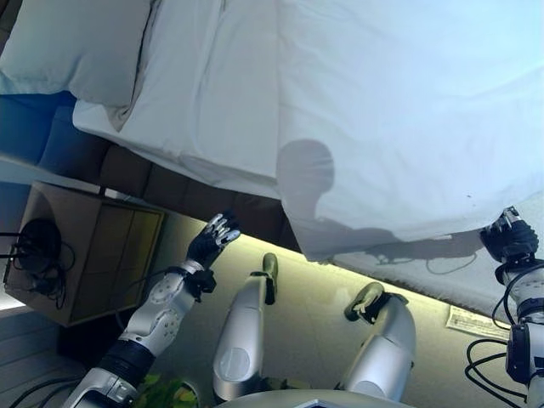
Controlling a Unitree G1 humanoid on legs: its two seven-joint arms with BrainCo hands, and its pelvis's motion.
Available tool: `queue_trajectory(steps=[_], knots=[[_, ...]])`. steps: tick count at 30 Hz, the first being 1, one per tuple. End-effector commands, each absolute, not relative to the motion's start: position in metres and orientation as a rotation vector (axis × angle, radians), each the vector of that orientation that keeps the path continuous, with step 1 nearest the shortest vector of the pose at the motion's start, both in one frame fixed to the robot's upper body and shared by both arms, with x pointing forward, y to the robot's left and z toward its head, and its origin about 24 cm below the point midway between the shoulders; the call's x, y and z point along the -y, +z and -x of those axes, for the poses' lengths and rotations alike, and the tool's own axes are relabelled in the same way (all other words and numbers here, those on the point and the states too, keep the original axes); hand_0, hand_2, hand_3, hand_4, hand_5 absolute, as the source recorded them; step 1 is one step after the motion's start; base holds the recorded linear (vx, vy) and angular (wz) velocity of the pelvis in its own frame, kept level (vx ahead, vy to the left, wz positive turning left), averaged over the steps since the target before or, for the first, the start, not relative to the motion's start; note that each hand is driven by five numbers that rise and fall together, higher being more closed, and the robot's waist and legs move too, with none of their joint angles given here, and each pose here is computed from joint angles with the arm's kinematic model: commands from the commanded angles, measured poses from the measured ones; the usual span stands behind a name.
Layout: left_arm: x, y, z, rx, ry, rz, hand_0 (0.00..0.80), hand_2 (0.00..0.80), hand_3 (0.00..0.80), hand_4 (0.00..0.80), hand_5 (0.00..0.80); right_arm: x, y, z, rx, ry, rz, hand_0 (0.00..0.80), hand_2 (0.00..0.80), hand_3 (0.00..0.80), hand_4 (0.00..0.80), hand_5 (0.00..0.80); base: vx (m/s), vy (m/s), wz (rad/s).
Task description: Make the bed neatly
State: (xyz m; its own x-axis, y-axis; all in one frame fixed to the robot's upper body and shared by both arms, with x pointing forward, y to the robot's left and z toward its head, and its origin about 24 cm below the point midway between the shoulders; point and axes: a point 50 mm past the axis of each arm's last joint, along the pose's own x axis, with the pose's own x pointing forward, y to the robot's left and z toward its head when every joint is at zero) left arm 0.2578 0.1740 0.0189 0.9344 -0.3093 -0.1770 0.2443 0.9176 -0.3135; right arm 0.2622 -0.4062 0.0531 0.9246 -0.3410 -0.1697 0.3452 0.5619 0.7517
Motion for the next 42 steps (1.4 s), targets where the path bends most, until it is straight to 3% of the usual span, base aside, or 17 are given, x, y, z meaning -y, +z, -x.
queue_trajectory(steps=[1,10,21,31,42], knots=[[-0.182,0.035,-0.258,-0.134,-0.293,0.298,0.0,0.0,0.0,0.0,0.0,0.411,0.05,-0.254,-0.008,-0.387,-0.874,0.8,0.8,0.8,0.8,0.8,0.0,0.0,0.0],[-0.198,0.028,-0.257,-0.159,-0.18,0.11,0.0,0.0,0.0,0.0,0.0,0.363,0.021,-0.268,-0.108,-0.217,-0.717,0.8,0.8,0.8,0.8,0.8,0.076,-0.057,0.0],[-0.19,0.009,-0.26,-0.147,-0.105,-0.488,0.0,0.0,0.0,0.0,0.0,0.23,-0.008,-0.298,-0.324,0.072,-0.709,0.8,0.8,0.8,0.8,0.8,0.113,-0.035,-0.11],[-0.16,-0.005,-0.259,-0.14,-0.082,-0.616,0.0,0.0,0.0,0.0,0.0,0.121,-0.001,-0.286,-0.372,0.353,-0.663,0.8,0.8,0.8,0.8,0.8,0.096,-0.03,-0.07],[-0.118,0.006,-0.268,-0.055,-0.169,-0.648,0.0,0.0,0.0,0.0,0.0,0.069,0.016,-0.296,-0.419,0.398,-0.634,0.8,0.8,0.8,0.8,0.8,0.008,-0.044,0.0]])
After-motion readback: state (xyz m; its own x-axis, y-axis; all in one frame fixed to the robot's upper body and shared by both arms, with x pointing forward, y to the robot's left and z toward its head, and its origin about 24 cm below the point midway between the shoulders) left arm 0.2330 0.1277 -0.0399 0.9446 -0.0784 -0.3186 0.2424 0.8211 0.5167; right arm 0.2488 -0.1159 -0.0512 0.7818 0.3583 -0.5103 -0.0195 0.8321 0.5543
